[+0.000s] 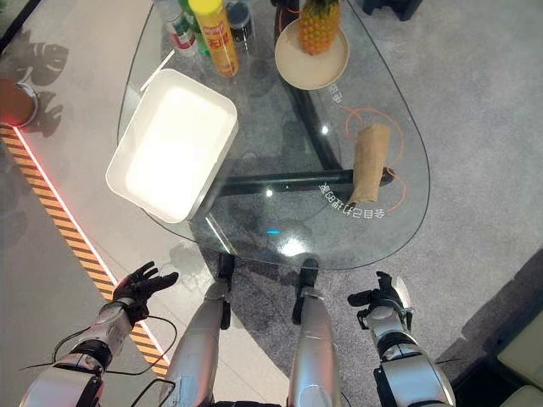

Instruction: Wipe the table with a cloth and put it in the basket.

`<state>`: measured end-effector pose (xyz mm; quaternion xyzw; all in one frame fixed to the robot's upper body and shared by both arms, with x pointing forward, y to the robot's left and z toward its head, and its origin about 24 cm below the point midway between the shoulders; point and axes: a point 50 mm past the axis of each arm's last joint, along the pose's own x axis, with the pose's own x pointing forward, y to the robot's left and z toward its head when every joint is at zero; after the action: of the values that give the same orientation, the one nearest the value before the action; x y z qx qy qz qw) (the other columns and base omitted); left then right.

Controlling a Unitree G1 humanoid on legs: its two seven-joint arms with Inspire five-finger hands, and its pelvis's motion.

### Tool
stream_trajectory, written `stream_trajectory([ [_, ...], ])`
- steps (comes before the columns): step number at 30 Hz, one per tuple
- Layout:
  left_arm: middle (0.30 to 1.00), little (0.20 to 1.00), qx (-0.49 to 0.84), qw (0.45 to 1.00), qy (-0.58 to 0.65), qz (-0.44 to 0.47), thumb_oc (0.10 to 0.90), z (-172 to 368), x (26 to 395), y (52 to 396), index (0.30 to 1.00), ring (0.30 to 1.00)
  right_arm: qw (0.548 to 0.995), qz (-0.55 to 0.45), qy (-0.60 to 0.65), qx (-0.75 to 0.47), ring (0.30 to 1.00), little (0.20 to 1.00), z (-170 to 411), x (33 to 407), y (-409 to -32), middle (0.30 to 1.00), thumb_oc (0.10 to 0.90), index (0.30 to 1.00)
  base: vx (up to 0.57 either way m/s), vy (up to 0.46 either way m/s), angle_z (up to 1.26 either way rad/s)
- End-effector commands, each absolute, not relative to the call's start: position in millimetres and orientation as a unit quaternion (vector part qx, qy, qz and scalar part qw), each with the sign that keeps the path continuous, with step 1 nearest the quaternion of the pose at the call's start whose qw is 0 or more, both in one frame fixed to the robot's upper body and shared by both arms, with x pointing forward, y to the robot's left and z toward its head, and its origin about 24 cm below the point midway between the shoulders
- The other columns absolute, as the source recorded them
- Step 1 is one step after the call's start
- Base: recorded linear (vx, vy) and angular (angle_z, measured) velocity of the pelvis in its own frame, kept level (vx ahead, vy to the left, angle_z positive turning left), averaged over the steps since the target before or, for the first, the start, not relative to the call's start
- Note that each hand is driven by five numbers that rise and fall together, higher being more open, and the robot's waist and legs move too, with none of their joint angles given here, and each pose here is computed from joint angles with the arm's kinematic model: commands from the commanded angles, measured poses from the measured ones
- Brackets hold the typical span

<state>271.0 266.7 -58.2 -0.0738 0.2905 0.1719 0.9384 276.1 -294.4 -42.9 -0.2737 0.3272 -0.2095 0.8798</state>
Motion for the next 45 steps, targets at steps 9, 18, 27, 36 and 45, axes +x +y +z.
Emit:
stream_trajectory([
  [9, 0.9, 0.9, -0.055, 0.922, 0.295, 0.246, 0.8, -57, 254, 301, 0.9, 0.9, 0.862, -0.244, 0.337, -0.289, 0.9, 0.9, -50, 256, -309, 0.9, 0.8, 0.9, -0.03, -0.025, -0.03],
  [18, 0.9, 0.9, -0.057, 0.922, 0.293, 0.246, 0.8, -59, 251, 302, 0.9, 0.9, 0.863, -0.239, 0.333, -0.295, 0.9, 0.9, -51, 255, -310, 0.9, 0.8, 0.9, 0.0, 0.0, 0.0],
  [27, 0.9, 0.9, -0.055, 0.92, 0.298, 0.248, 0.8, -62, 247, 303, 0.9, 0.9, 0.861, -0.242, 0.33, -0.301, 0.9, 0.9, -51, 253, -312, 0.9, 0.8, 0.9, 0.0, 0.0, 0.0],
  [36, 0.9, 0.9, -0.031, 0.918, 0.313, 0.243, 0.8, -70, 237, 302, 0.9, 0.9, 0.889, -0.41, 0.204, -0.016, 0.9, 0.9, -22, 260, -336, 0.9, 0.8, 0.9, 0.02, -0.007, 0.0],
  [45, 0.9, 0.9, -0.027, 0.918, 0.314, 0.242, 0.8, -69, 233, 307, 0.9, 0.9, 0.876, -0.477, -0.06, 0.044, 0.9, 0.9, 82, 300, -348, 0.9, 0.8, 0.9, 0.0, 0.0, 0.0],
])
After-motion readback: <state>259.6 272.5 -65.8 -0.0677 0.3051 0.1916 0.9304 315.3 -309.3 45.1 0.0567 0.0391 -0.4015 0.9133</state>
